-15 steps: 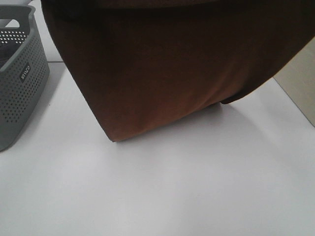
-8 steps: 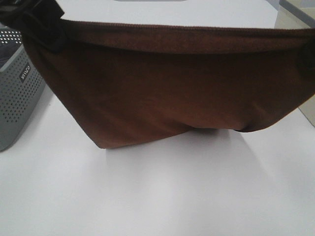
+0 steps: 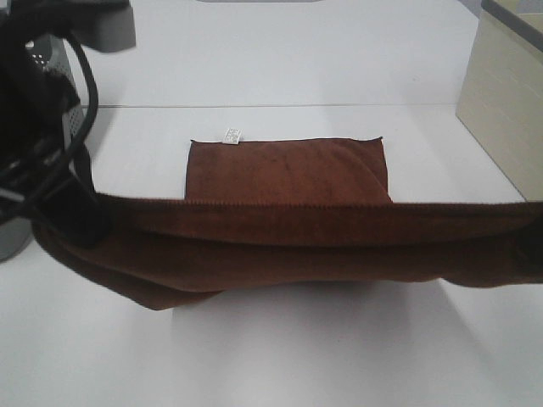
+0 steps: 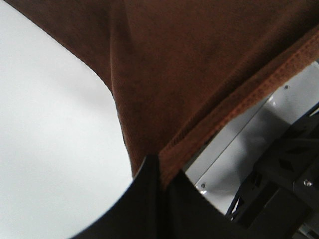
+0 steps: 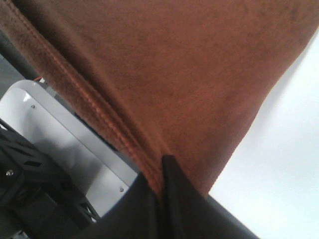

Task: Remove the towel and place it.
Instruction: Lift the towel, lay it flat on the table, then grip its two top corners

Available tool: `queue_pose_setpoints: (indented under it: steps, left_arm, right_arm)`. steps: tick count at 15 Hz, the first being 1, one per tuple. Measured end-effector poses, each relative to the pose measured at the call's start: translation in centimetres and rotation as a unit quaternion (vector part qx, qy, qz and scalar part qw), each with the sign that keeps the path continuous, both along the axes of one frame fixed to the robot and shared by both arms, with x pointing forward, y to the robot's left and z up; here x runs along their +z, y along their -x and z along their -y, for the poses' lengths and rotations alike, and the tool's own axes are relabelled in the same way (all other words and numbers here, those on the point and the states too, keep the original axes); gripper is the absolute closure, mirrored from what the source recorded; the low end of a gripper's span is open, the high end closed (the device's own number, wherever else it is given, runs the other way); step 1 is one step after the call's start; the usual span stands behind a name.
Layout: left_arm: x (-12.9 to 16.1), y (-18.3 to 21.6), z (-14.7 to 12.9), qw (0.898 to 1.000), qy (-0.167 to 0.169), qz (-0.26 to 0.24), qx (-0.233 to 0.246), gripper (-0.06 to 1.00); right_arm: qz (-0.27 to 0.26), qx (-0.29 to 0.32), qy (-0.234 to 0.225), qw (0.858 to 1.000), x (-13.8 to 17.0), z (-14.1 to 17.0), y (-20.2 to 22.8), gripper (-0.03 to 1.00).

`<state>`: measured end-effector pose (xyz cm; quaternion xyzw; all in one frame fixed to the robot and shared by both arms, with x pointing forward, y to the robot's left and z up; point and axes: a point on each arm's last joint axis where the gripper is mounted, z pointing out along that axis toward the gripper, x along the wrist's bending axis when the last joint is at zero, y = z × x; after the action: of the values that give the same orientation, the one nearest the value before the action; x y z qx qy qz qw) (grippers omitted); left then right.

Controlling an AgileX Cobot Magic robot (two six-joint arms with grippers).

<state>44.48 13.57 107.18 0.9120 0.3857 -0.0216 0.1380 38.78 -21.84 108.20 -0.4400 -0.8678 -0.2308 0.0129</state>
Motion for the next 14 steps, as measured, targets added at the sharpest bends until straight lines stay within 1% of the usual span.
queue_pose_setpoints:
  steps: [3,5,9,11,14]
  left_arm:
    - [-3.1,1.0,1.3,0.998,-0.034,-0.047,-0.03,0.94]
    - [-4.8,1.2,2.5,0.994,-0.057,-0.074,-0.051,0.94]
    - [-8.2,1.9,4.9,0.983,-0.098,-0.127,-0.093,0.94]
    - [-9.9,2.6,6.2,0.975,-0.101,-0.163,-0.113,0.94]
    - [-12.1,3.6,7.7,0.963,-0.107,-0.205,-0.136,0.94]
  right_arm:
    - [-0.033,0.01,0.013,0.999,-2.1,0.2,0.7,0.96]
    - [-0.057,0.023,0.028,0.998,-3.6,0.4,1.0,0.96]
    - [-0.141,0.033,0.055,0.988,-6.8,0.1,0.1,0.96]
    - [-0.184,0.03,0.056,0.981,-8.1,-0.3,-0.8,0.96]
    - [-0.225,0.029,0.065,0.972,-9.7,-0.6,-1.5,0.96]
